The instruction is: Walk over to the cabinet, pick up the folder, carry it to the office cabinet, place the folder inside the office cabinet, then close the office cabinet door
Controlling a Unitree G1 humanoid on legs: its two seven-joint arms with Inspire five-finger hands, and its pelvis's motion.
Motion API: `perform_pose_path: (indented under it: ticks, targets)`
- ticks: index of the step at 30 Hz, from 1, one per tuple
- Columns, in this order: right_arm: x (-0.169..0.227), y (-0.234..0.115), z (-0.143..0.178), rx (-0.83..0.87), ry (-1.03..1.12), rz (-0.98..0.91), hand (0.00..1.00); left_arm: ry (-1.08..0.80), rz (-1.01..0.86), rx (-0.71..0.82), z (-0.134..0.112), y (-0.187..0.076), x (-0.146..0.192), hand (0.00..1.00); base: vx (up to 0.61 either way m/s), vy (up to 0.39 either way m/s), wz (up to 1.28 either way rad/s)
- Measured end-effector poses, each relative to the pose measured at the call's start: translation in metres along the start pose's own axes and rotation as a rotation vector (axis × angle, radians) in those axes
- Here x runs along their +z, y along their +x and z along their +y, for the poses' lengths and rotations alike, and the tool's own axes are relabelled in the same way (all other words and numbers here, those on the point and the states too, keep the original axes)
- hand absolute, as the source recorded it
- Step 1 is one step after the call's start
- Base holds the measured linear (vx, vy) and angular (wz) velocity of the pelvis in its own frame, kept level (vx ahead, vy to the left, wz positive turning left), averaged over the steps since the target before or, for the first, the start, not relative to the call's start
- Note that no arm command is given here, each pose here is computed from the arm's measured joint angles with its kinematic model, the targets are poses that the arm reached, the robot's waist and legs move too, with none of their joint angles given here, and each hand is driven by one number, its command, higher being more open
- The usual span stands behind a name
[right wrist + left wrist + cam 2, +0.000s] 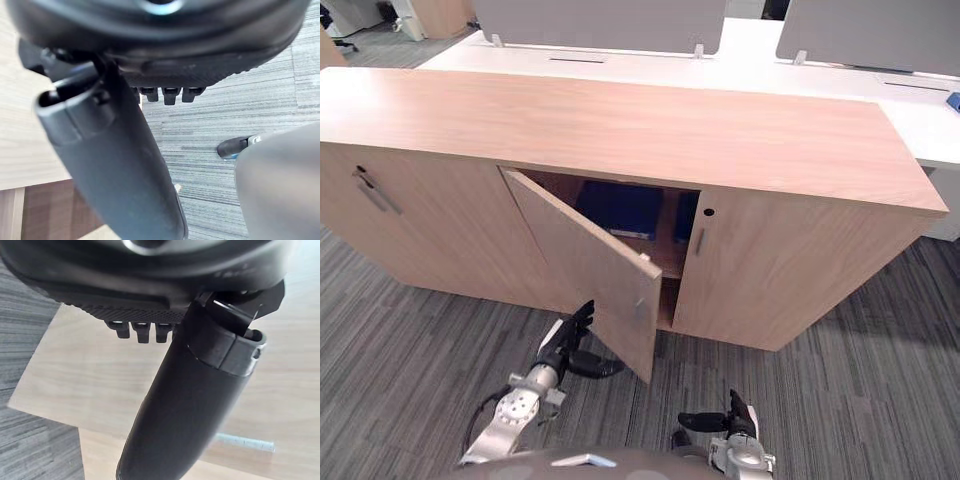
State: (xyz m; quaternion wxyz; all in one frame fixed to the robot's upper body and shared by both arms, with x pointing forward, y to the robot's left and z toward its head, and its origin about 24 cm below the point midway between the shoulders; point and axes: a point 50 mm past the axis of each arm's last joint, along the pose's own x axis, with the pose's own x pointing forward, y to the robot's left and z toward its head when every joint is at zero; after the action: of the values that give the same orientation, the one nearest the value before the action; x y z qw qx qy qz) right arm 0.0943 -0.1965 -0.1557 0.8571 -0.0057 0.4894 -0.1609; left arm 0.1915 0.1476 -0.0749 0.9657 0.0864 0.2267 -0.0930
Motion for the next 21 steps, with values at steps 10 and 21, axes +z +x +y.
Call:
perform_pose_path:
  ticks: [10,21]
  targets:
    - [0.002,0.002,-0.01,-0.04,0.029,0.003,1.0,0.085,-0.029,0.142,0.029,0.034,0.03,1.0,0.01,0.008,-0.18]
    - [-0.025,-0.004,-0.027,-0.079,0.014,0.095,1.0,0.137,-0.026,0.245,0.062,0.046,0.045,1.0,-0.02,-0.008,-0.05]
